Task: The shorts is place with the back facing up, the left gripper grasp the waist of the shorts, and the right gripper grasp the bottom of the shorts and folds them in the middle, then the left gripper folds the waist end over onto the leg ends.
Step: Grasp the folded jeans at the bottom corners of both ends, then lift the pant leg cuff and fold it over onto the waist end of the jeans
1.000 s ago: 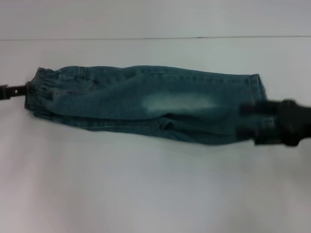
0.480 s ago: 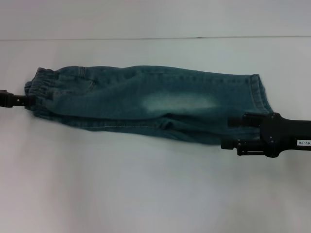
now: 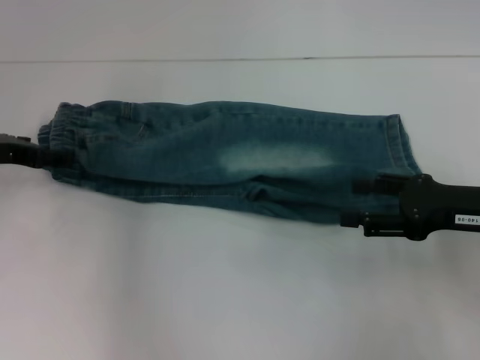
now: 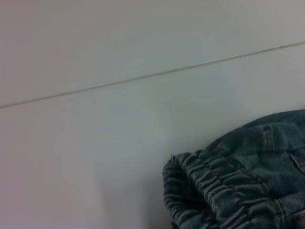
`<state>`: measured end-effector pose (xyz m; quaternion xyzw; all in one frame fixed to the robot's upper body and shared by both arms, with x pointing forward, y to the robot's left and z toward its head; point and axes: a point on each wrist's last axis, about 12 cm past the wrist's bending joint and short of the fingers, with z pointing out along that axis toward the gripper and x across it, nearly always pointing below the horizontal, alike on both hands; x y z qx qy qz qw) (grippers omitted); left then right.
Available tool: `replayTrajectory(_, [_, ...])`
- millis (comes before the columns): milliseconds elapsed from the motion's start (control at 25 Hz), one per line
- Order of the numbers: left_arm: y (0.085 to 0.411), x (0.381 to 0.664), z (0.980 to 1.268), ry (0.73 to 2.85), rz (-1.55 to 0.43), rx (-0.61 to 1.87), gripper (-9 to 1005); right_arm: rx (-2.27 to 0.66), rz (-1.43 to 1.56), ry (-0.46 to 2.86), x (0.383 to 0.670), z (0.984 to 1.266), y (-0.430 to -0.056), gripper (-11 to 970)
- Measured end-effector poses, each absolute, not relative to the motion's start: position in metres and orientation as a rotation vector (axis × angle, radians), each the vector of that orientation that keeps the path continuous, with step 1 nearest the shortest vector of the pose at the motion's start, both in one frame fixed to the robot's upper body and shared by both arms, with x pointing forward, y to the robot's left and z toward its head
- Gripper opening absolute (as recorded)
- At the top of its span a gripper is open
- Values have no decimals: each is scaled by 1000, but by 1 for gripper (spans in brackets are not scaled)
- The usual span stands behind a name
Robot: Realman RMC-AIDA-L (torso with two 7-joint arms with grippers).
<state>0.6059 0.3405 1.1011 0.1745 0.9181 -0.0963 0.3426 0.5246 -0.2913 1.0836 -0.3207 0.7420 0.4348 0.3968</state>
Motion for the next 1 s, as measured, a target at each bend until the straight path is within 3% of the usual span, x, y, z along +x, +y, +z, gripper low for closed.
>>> replayTrajectory(880, [317, 613, 1093, 2391, -251, 556, 807, -806, 1093, 1891, 525, 1075, -285, 870])
replayTrajectory(1000, [313, 612, 1093, 2374, -235, 557, 671, -801, 1093, 1894, 525, 1073, -284, 869])
